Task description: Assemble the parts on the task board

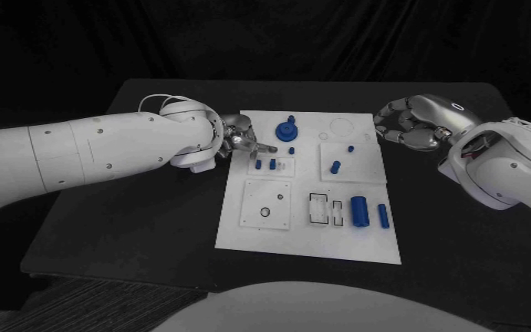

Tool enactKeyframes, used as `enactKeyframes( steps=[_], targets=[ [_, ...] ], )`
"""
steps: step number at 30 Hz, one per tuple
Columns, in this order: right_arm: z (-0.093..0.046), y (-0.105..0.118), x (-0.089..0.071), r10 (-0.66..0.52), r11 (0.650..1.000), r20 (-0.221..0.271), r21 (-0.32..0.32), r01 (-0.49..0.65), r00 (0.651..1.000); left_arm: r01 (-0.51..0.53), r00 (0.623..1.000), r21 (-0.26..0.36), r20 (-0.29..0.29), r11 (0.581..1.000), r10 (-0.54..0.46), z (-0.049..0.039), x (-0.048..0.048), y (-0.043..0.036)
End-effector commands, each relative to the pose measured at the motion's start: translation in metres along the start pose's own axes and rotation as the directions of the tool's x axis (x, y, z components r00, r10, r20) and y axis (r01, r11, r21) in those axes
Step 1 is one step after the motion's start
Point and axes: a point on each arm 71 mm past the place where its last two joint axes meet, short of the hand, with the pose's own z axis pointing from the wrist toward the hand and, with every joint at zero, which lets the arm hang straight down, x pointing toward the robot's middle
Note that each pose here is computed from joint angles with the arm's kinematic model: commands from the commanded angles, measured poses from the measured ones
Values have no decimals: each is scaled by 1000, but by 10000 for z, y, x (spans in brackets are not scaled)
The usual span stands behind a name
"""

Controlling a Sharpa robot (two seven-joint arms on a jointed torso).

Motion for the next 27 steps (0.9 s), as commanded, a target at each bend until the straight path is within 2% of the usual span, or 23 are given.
enactKeyframes(
  steps=[1, 4, 7, 10, 14, 18, 23, 27],
  targets=[
    [-12, -7, -3, 1, 1000, 8, 7, -1, 1000, 14, 976, 252, 206, 968, -68, -54, -275, -172],
    [-12, -13, -4, 1, 1000, 7, 10, -1, 1000, -37, 953, 390, 290, 920, -84, -88, -434, -231],
    [-6, -14, -3, 3, 1000, 7, 11, -3, 1000, -105, 938, 508, 336, 855, -85, -94, -536, -278],
    [-2, -19, -1, 2, 1000, 5, 11, -2, 1000, -206, 931, 563, 364, 800, -16, -67, -539, -313],
    [3, -24, 3, 2, 1000, 3, 10, -2, 1000, -386, 897, 556, 411, 736, 160, -3, -441, -356],
    [6, -22, 18, 2, 1000, -1, 6, -2, 1000, -565, 819, 521, 448, 639, 358, 102, -286, -425],
    [1, -20, 42, 4, 1000, -7, 4, -4, 1000, -654, 756, 502, 464, 566, 462, 212, -171, -487],
    [-1, -22, 54, 5, 1000, -9, 3, -5, 1000, -676, 737, 501, 468, 541, 488, 263, -111, -502]
  ],
)
